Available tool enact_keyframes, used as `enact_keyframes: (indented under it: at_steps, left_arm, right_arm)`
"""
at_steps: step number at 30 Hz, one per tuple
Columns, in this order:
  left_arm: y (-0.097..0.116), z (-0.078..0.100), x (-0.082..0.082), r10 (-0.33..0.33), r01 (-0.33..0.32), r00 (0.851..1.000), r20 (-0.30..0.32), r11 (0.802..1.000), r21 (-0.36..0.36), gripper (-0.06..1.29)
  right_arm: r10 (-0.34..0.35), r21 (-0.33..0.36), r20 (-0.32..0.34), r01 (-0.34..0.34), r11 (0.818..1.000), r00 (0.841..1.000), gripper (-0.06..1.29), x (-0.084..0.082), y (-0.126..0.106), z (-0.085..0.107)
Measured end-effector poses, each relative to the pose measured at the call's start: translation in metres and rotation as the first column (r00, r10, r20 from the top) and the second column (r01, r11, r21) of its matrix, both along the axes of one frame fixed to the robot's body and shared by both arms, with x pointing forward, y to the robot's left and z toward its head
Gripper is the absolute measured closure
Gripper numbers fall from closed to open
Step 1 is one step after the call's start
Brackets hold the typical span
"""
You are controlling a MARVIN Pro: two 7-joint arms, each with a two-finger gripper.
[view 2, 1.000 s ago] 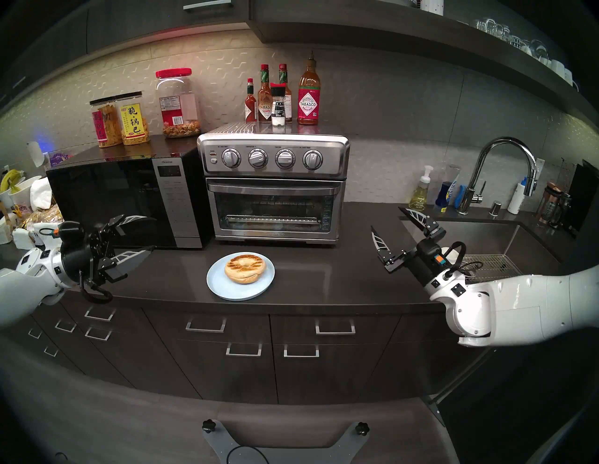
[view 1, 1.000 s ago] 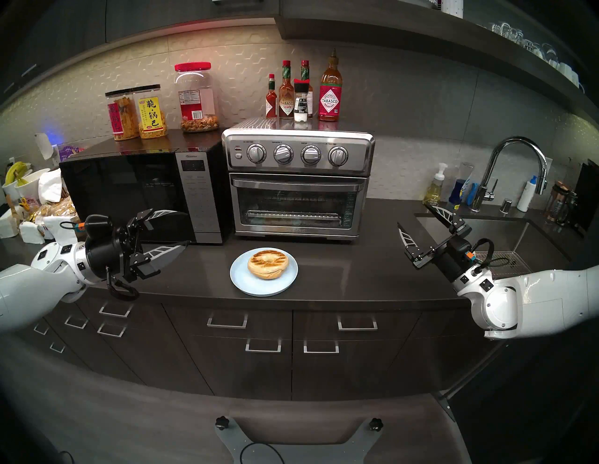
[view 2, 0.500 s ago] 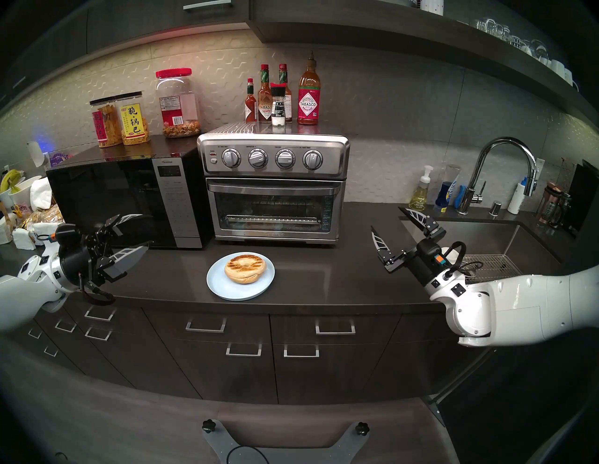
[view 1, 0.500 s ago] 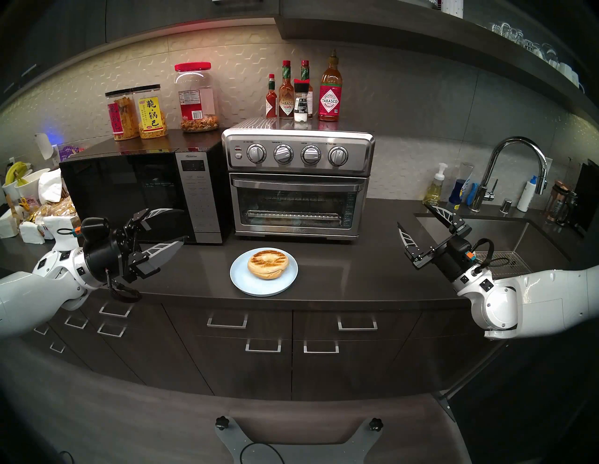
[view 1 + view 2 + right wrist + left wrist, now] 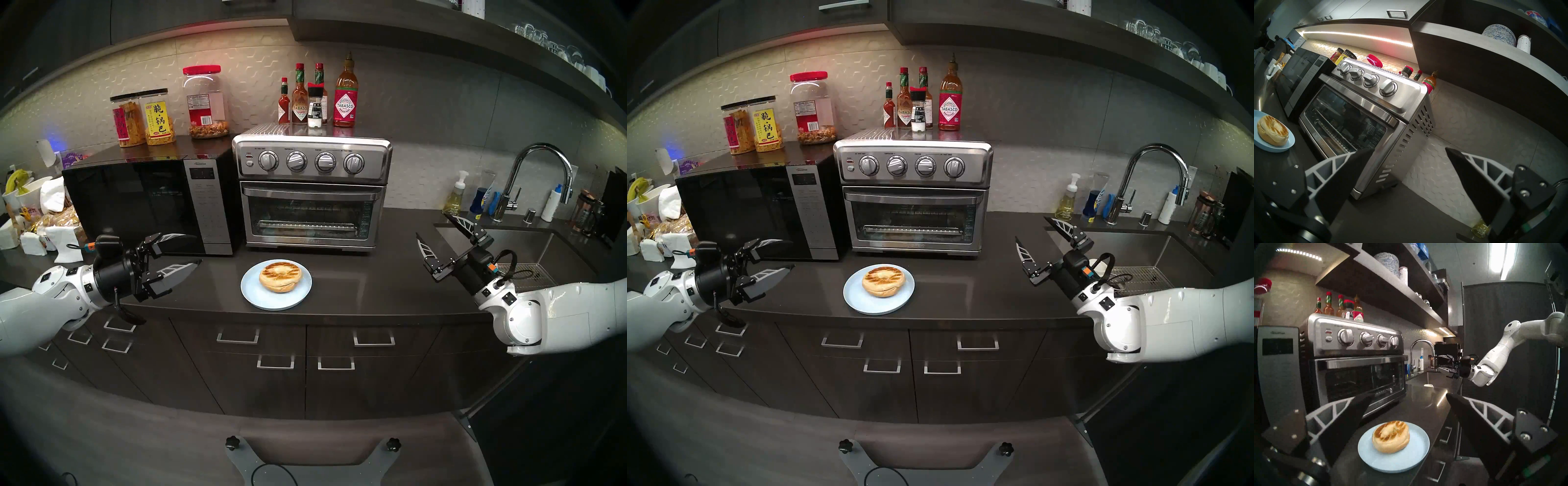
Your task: Open the oven and place the bagel inside on the rack
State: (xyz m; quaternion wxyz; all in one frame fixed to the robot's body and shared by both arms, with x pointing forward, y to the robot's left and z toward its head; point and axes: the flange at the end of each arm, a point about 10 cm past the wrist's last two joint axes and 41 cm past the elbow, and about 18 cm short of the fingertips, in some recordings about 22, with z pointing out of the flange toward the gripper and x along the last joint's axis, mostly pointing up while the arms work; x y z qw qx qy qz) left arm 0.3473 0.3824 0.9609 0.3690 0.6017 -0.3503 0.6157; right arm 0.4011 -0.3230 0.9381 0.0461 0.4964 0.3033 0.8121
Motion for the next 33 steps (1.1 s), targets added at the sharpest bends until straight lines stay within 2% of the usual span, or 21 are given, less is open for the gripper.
enact_keyframes:
  at_steps: [3, 6, 12, 20, 21, 29, 33]
  left_arm:
    - [-0.005, -0.007, -0.001, -0.003, 0.007, 0.998, -0.070, 0.998, 0.061, 0.02]
    - [-0.008, -0.008, 0.000, -0.004, 0.015, 0.994, -0.105, 0.994, 0.109, 0.02]
    - [-0.015, -0.006, 0.002, -0.023, 0.060, 0.989, -0.146, 0.964, 0.258, 0.02]
    - [-0.018, 0.005, 0.007, -0.018, 0.098, 0.984, -0.179, 0.889, 0.448, 0.02]
    - [-0.018, 0.008, 0.009, -0.007, 0.101, 0.982, -0.190, 0.869, 0.485, 0.02]
    - [-0.021, 0.019, 0.014, 0.060, 0.086, 0.974, -0.217, 0.791, 0.606, 0.02]
    - [-0.025, 0.021, 0.019, 0.101, 0.055, 0.974, -0.204, 0.767, 0.639, 0.02]
  right_arm:
    - [0.000, 0.000, 0.000, 0.000, 1.000, 1.000, 0.00, 0.000, 0.000, 0.000]
    - [0.000, 0.000, 0.000, 0.000, 1.000, 1.000, 0.00, 0.000, 0.000, 0.000]
    - [0.000, 0.000, 0.000, 0.000, 1.000, 1.000, 0.00, 0.000, 0.000, 0.000]
    - [0.000, 0.000, 0.000, 0.000, 1.000, 1.000, 0.00, 0.000, 0.000, 0.000]
    - [0.000, 0.000, 0.000, 0.000, 1.000, 1.000, 0.00, 0.000, 0.000, 0.000]
    - [0.000, 0.000, 0.000, 0.000, 1.000, 1.000, 0.00, 0.000, 0.000, 0.000]
    - [0.000, 0.000, 0.000, 0.000, 1.000, 1.000, 0.00, 0.000, 0.000, 0.000]
